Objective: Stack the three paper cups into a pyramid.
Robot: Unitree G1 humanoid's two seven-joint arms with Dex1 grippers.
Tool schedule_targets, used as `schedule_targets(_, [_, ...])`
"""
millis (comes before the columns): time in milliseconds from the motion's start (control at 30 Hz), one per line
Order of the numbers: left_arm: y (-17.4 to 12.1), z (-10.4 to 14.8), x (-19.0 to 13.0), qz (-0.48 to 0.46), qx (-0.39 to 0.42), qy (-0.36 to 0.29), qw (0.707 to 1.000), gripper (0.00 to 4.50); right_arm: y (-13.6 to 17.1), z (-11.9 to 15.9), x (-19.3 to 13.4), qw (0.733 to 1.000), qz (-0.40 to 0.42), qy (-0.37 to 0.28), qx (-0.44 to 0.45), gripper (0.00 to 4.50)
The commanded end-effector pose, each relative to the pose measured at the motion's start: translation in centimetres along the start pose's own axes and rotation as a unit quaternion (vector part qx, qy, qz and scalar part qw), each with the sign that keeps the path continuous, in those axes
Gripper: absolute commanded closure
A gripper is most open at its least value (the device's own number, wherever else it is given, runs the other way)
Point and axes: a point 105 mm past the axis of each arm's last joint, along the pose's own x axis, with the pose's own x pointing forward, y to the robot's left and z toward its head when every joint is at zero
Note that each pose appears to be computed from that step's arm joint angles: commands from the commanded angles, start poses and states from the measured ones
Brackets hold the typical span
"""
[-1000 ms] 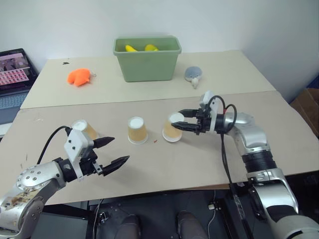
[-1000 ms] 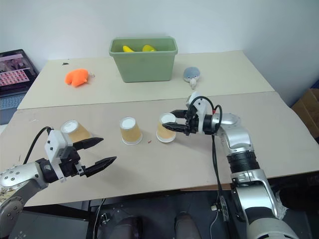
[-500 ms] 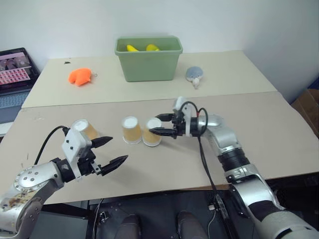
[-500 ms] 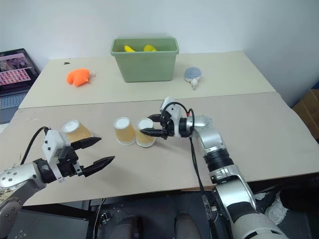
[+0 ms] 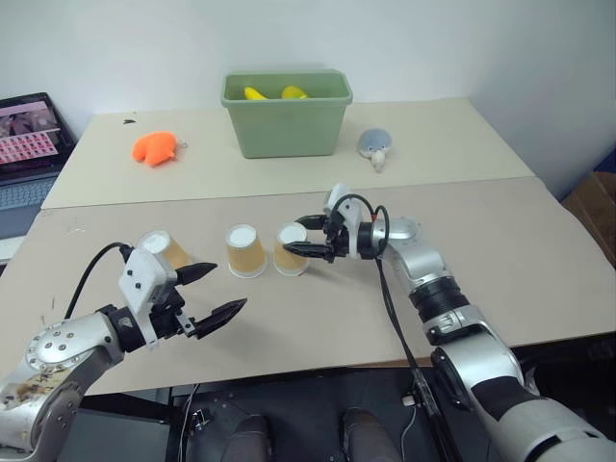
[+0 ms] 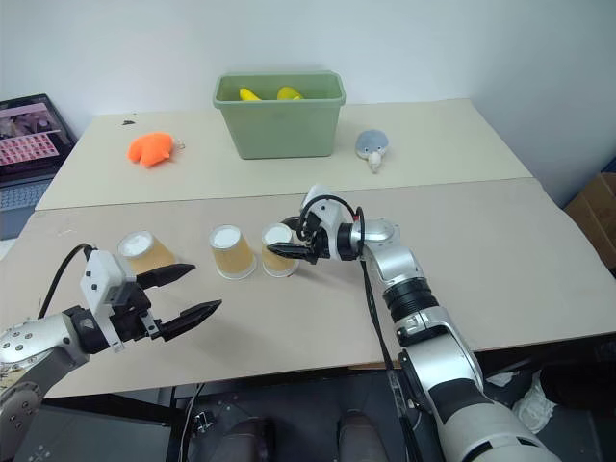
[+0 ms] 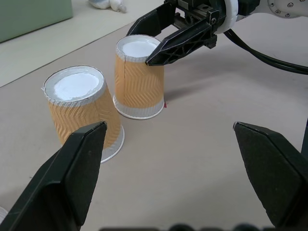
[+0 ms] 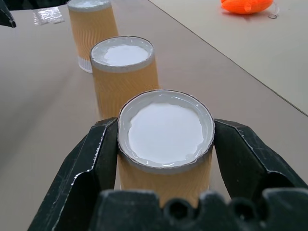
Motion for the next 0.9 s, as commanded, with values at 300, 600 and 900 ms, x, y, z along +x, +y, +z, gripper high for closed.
schedule_targets(300, [-0.4, 0.9, -0.1, -0.002, 0.011, -0.014, 1.000, 0.00, 0.1, 1.5, 1.3, 1.000, 0.001, -0.021, -0.020, 0.02])
schedule_targets(600, [-0.5, 0.9, -0.1, 0.000, 0.009, -0.016, 1.000, 0.00, 0.0, 1.9, 1.1, 0.999, 0.001, -0.023, -0.023, 0.02])
schedule_targets(900, [-0.6, 0.9, -0.1, 0.003, 0.006, -0.019, 1.000, 0.00, -1.3, 3.5, -1.9, 0.998, -0.023, -0.036, -0.035, 0.02])
